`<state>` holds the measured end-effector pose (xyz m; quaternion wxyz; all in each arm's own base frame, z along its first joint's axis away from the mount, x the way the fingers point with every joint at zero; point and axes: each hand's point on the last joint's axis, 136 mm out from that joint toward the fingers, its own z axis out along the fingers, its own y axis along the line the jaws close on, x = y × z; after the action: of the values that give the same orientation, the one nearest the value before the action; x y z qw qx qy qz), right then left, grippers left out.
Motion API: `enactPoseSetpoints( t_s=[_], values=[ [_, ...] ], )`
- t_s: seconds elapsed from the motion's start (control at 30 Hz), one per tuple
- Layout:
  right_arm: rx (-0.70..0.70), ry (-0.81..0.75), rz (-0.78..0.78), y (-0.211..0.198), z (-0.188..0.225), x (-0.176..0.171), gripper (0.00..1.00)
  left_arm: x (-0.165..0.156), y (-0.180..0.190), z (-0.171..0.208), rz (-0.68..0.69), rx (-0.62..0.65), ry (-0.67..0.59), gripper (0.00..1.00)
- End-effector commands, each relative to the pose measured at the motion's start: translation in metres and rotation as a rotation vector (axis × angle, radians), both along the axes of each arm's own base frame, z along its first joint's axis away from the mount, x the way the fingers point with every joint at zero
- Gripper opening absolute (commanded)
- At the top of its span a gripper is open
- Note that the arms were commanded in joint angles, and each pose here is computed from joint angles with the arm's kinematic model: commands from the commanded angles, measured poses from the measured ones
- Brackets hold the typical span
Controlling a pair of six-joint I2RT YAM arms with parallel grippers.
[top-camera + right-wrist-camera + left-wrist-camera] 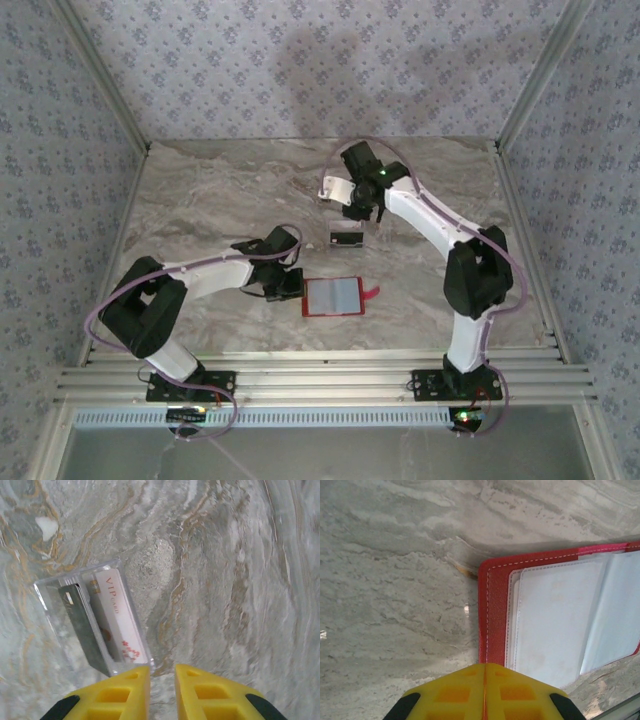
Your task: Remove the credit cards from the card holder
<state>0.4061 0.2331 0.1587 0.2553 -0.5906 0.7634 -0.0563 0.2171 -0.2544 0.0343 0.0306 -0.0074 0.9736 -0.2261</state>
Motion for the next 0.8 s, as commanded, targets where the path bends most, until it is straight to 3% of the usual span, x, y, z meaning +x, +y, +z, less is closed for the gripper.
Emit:
enactPoseSetpoints(
  t_s=[0.0, 0.37, 0.77],
  values=[
    [0.148, -0.006, -0.225, -0.003, 0.015, -0.008, 0.21, 0.009, -0.010, 0.013, -0.013, -0.051, -0.025, 0.08],
    [0.554, 0.183, -0.585, -0.001, 0.023, -0.065, 0.14, 0.016, -0.015, 0.008, -0.038, -0.075, -0.011, 0.05],
    [0.846, 0.624, -0.905, 0.026, -0.024, -0.125, 0.07, 0.011, -0.010, -0.012, -0.049, -0.064, 0.030, 0.04]
  ],
)
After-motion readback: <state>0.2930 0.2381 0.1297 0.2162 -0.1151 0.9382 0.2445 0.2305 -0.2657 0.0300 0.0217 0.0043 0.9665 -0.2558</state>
